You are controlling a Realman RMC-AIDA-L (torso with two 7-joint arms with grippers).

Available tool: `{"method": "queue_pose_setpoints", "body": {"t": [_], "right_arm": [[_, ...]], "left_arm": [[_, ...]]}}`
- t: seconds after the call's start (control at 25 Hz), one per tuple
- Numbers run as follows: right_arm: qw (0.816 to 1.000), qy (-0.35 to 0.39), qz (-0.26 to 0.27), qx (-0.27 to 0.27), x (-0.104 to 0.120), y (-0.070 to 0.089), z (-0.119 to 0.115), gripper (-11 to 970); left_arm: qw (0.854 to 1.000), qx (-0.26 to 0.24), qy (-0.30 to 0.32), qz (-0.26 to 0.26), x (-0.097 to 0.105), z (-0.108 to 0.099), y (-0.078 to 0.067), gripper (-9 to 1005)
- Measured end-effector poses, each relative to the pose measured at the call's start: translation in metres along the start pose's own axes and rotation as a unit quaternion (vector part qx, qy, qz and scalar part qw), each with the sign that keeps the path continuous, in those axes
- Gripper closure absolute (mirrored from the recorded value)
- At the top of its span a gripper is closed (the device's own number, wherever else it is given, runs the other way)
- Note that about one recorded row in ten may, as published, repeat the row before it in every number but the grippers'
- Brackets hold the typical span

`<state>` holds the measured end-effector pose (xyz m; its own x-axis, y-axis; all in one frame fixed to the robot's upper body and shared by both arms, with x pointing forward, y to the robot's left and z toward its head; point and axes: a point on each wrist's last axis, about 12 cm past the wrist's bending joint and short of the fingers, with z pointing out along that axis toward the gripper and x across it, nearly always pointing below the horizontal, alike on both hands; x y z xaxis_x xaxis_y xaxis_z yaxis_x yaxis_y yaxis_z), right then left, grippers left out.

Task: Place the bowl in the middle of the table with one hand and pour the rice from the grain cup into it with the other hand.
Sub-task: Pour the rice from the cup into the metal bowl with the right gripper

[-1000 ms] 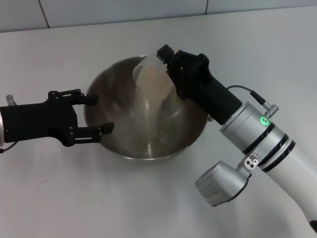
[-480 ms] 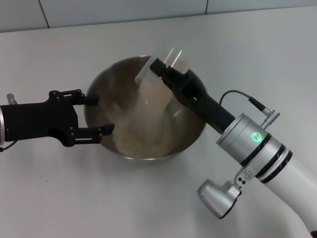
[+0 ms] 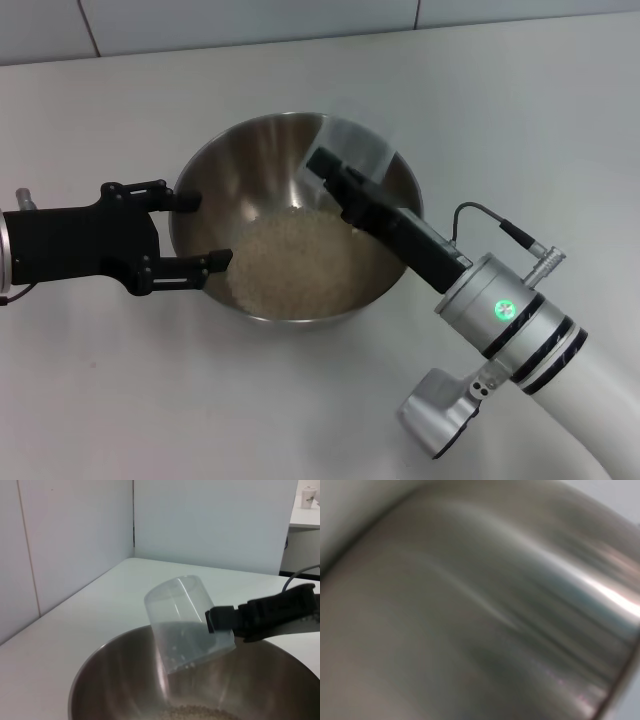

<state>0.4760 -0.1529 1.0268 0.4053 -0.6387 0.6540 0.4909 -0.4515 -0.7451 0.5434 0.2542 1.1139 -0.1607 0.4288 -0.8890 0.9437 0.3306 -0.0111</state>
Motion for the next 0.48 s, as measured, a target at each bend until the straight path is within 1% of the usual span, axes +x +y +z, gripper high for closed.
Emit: {"method": "queue_pose_setpoints", "body": {"t": [0.04,0.08,0.16,0.2,0.28,0.32,0.4,0.44,0.48], "right_arm": [[0.998,0.015,0.067,-0.002,0.000,-0.004,0.001,903],[0.998,0.015,0.067,-0.002,0.000,-0.004,0.001,902],[0.985,0.029,0.167,0.004,-0.001,-0.010,0.004,900],[0.971,0.041,0.235,0.008,0.000,-0.013,0.006,900],[0.935,0.062,0.350,0.014,0.004,-0.015,0.008,898],[0.905,0.072,0.419,0.020,0.006,-0.014,0.008,897],[0.842,0.085,0.531,0.039,0.013,-0.013,0.007,896],[0.752,0.099,0.648,0.069,0.026,-0.005,0.002,895],[0.752,0.099,0.648,0.069,0.026,-0.005,0.002,894]], "left_arm": [[1.000,0.000,0.000,0.000,0.000,0.000,0.000,200],[1.000,0.000,0.000,0.000,0.000,0.000,0.000,200],[1.000,0.000,0.000,0.000,0.000,0.000,0.000,200],[1.000,0.000,0.000,0.000,0.000,0.000,0.000,200],[1.000,0.000,0.000,-0.001,0.001,0.000,0.000,201],[1.000,0.000,0.000,-0.001,0.001,0.000,0.000,201],[1.000,0.000,0.000,-0.001,0.001,0.000,0.000,201],[1.000,0.000,0.000,-0.001,0.001,0.000,0.000,201],[1.000,0.000,0.000,0.000,0.000,0.000,0.000,200]]}}
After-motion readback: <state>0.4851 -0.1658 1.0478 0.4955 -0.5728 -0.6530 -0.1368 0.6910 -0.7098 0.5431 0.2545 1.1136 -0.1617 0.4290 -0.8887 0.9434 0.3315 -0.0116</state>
